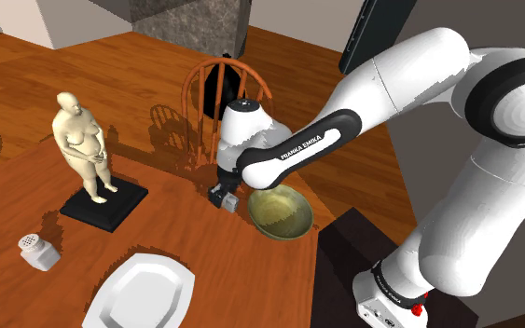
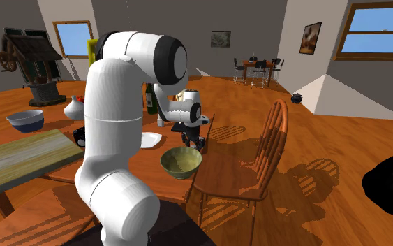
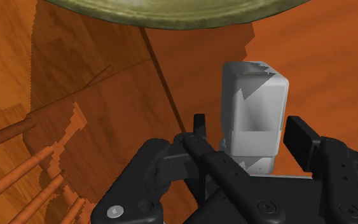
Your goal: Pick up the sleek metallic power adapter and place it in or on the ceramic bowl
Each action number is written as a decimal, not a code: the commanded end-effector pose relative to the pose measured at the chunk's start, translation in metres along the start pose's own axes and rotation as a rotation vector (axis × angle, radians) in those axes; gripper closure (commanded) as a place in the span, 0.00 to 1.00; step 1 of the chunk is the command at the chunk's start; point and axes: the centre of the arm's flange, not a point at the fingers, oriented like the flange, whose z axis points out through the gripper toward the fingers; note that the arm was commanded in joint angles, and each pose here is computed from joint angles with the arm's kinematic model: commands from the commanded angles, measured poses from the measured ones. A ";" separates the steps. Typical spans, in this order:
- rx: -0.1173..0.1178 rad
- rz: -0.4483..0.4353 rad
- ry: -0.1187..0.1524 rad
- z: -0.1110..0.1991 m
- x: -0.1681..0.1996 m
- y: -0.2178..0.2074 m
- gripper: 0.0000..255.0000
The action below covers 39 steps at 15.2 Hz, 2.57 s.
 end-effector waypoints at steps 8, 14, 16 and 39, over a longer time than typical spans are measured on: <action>0.000 0.000 0.000 0.000 0.000 0.000 1.00; 0.000 0.000 0.000 -0.026 0.001 0.000 1.00; 0.000 0.000 0.000 -0.037 0.001 0.000 1.00; 0.000 0.000 0.000 -0.158 0.006 -0.001 1.00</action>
